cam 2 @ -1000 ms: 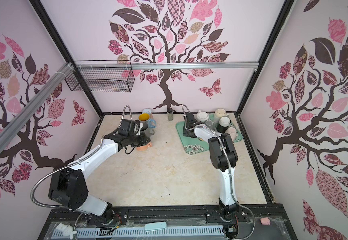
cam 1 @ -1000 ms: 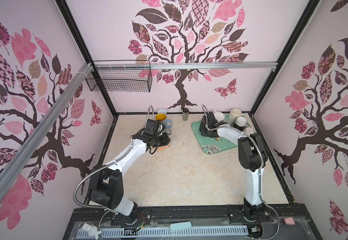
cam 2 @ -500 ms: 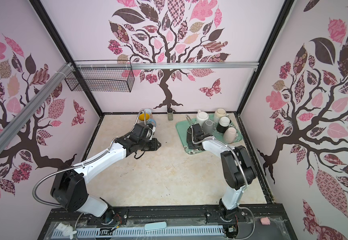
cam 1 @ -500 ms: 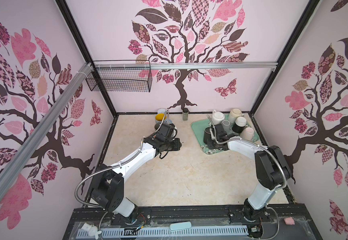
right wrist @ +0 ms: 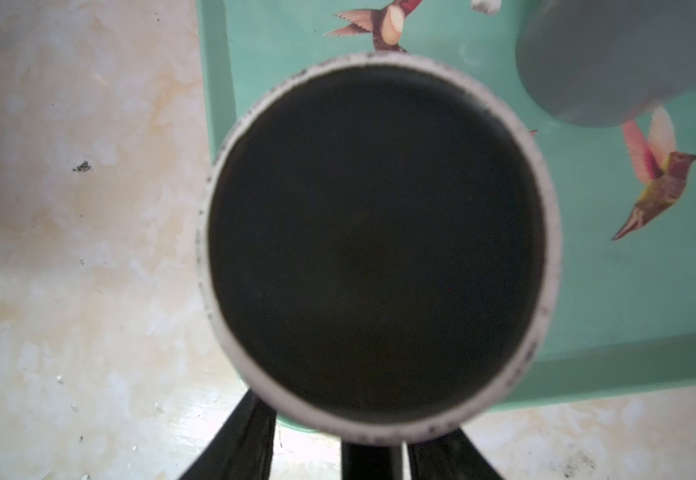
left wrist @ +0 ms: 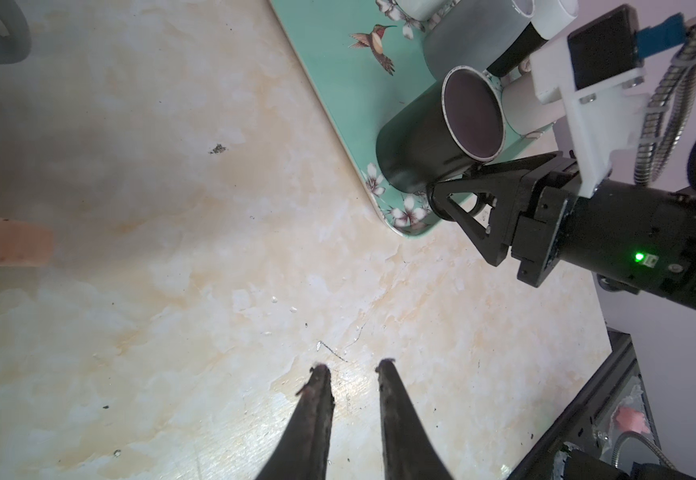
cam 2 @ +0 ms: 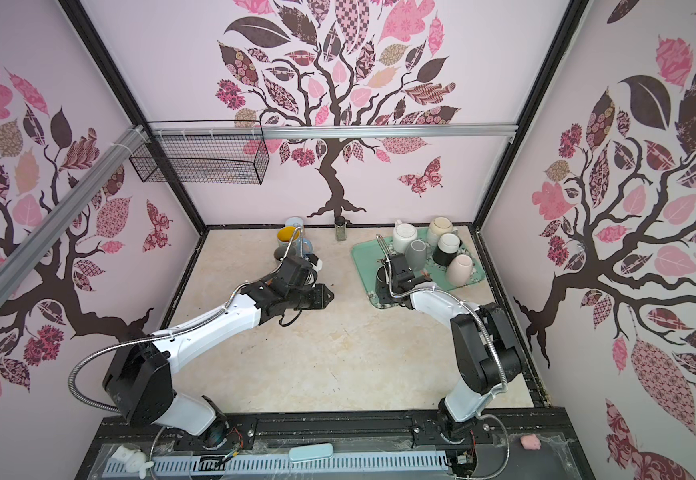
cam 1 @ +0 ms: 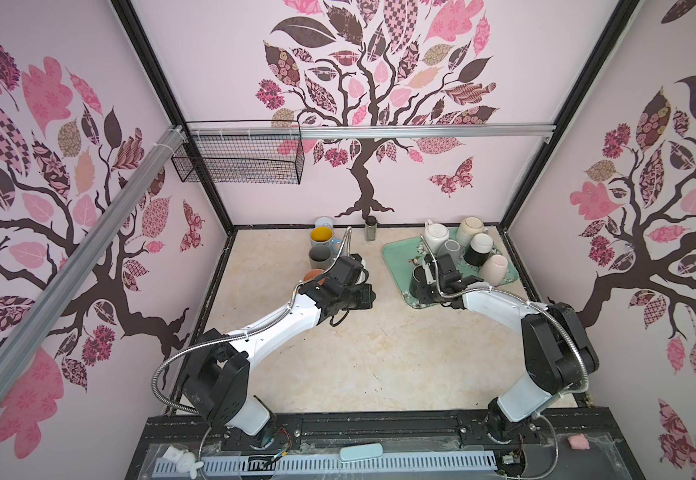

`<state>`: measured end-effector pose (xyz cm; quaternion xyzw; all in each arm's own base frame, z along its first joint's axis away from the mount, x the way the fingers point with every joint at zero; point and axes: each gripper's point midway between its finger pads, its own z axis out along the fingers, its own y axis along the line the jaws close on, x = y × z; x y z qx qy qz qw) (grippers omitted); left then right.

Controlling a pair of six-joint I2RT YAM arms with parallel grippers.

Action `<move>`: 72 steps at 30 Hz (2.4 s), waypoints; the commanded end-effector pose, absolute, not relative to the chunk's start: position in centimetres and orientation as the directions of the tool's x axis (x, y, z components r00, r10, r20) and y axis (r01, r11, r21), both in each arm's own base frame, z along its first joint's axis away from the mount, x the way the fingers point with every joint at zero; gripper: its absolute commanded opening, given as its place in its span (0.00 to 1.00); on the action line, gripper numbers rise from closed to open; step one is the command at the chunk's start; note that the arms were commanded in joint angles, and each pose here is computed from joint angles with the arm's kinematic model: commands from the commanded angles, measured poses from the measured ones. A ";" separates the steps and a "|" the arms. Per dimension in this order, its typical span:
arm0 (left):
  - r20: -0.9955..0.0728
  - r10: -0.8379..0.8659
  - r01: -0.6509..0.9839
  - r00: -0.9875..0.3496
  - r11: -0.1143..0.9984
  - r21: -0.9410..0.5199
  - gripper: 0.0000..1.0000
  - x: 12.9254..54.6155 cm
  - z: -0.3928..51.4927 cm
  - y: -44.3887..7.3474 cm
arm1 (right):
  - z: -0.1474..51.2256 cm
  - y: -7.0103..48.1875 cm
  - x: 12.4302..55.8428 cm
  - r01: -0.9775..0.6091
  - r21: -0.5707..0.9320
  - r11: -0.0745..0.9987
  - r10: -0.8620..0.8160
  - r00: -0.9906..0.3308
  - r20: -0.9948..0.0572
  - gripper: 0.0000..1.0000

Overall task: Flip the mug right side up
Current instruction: 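Lift the black mug off the tray with the right gripper while the left approaches, then tilt the black mug toward the left gripper while the left grips its rim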

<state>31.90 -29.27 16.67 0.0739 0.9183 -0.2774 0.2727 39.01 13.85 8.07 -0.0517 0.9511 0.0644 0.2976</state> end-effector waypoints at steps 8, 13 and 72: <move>-0.567 -0.033 0.285 -0.823 0.840 -0.462 0.23 31.4 17.2 -29.7 | 9.8 13.6 40.6 -0.108 0.045 0.993 -0.064 -0.823 -0.564 0.34; -0.571 -0.031 0.286 -0.820 0.843 -0.456 0.23 31.2 17.5 -29.4 | 9.4 13.4 40.6 -0.103 0.032 0.994 -0.067 -0.829 -0.555 0.36; -0.444 -0.528 0.454 -0.724 0.119 -0.883 0.61 30.9 31.3 -19.9 | 37.6 34.6 30.5 -0.678 0.734 -0.037 0.289 -0.710 -0.642 0.00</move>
